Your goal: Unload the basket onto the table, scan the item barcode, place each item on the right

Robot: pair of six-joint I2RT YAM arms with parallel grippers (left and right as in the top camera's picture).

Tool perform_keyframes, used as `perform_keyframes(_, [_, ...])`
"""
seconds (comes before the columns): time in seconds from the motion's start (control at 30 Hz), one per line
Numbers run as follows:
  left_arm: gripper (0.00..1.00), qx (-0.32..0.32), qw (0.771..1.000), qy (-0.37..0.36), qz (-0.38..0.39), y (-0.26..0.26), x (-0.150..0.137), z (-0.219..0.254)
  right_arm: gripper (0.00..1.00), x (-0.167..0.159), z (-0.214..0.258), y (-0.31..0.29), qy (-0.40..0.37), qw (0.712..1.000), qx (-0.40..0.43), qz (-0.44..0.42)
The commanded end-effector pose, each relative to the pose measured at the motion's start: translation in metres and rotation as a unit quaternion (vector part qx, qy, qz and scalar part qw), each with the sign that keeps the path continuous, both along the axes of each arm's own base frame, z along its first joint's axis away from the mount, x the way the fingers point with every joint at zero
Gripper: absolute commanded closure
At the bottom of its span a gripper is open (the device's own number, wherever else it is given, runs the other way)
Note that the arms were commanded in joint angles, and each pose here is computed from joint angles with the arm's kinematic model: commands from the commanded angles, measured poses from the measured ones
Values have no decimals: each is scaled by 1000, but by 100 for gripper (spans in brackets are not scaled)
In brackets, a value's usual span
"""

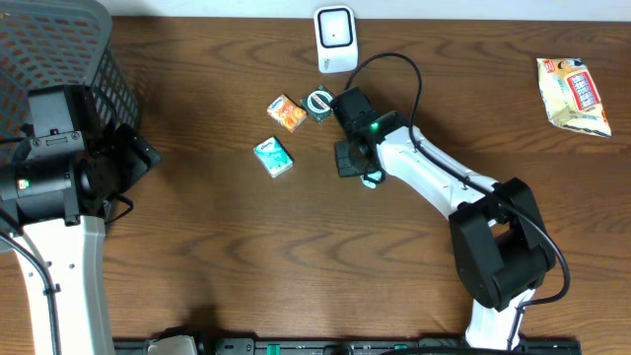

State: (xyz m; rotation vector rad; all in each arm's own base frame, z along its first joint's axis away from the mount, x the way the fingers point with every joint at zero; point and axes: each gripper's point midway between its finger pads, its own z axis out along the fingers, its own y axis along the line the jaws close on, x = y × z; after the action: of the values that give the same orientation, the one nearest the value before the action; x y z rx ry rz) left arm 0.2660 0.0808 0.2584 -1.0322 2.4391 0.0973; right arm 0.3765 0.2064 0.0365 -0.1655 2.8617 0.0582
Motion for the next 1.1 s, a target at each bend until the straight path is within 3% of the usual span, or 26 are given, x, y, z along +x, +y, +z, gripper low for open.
perform_keyframes(0.0, [3, -1, 1000, -1, 7, 1, -1, 1, 97, 10, 8, -23, -25, 998, -37, -34])
perform_keyframes(0.37, [2, -1, 1000, -1, 7, 1, -1, 1, 87, 0, 13, -47, 2, 997, -55, -54])
perform_keyframes(0.43, [2, 0, 1000, -1, 7, 1, 0, 1, 78, 0, 20, -48, -3, 997, -50, -56])
perform_keyframes(0.57, [2, -1, 1000, -1, 7, 1, -1, 1, 52, 1, 31, -47, -14, 997, -43, -56])
perform_keyframes(0.7, [2, 0, 1000, -1, 7, 1, 0, 1, 40, 3, 35, -45, -22, 997, -37, -56])
perform_keyframes(0.8, [2, -1, 1000, -1, 7, 1, -1, 1, 15, 4, 36, -45, -25, 997, -36, -57])
perform_keyframes(1.07, [2, -1, 1000, -1, 7, 1, -1, 1, 2, 5, 36, -41, -25, 998, -28, -54])
